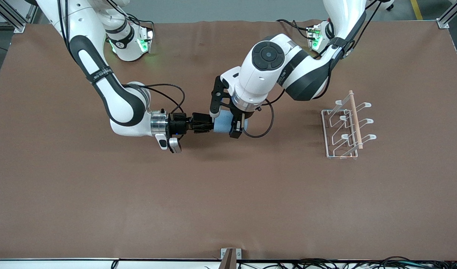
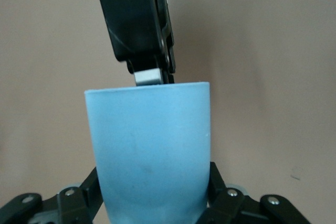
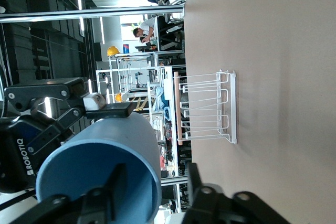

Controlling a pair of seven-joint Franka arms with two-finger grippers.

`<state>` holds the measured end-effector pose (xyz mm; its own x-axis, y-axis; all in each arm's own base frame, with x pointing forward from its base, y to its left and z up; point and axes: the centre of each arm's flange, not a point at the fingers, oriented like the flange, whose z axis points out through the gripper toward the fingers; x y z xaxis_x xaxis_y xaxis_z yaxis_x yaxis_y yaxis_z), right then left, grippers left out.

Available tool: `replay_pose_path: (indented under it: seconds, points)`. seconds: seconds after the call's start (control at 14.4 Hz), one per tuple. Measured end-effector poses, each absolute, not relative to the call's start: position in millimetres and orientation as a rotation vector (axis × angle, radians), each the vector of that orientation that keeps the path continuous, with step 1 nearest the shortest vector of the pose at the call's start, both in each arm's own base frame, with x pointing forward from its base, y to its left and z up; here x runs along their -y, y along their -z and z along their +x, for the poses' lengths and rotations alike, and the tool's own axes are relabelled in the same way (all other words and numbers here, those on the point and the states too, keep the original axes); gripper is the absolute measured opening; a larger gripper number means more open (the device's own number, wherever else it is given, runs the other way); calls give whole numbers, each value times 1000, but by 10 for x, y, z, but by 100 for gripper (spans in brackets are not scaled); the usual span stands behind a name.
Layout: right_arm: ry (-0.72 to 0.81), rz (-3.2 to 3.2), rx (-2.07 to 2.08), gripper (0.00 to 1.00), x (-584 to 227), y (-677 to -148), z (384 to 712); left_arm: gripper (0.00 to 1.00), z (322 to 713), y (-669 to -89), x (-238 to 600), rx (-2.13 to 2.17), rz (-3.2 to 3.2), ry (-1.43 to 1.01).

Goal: Hang cup on cup holder
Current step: 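Grasp the cup's base with the left gripper beside the right gripper, then open the right gripper and withdraw while the left gripper carries cup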

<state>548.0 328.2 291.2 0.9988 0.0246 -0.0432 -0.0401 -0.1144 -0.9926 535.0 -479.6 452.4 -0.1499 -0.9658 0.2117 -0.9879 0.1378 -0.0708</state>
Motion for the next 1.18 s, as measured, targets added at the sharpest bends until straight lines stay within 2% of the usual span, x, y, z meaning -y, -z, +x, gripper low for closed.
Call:
replay_pose_path:
  seconds: [0.14, 0.28, 0.49, 0.69, 0.9, 1.18]
  points:
    - [-55, -1685, -12, 82, -3282, -2911, 5480, 77, 5359, -4536, 4772, 2305, 1975, -279]
    - [-53, -1686, -14, 99, -3274, -2908, 5486, 77, 5361, -4535, 4676, 2371, 1994, -188]
    - [-48, -1690, -32, 100, -3198, -2925, 5546, 77, 5374, -4645, 4490, 2415, 2036, -90]
    - [-74, -1795, -7, 100, -2827, -3023, 5740, 77, 5433, -4712, 4238, 2522, 2114, 48]
    - [-82, -1995, 54, 100, -2332, -3378, 5952, 77, 5486, -4644, 3942, 2537, 2230, 278]
    - [-64, -2444, 86, 100, -1717, -3996, 5985, 77, 5673, -4475, 3412, 2577, 2363, 583]
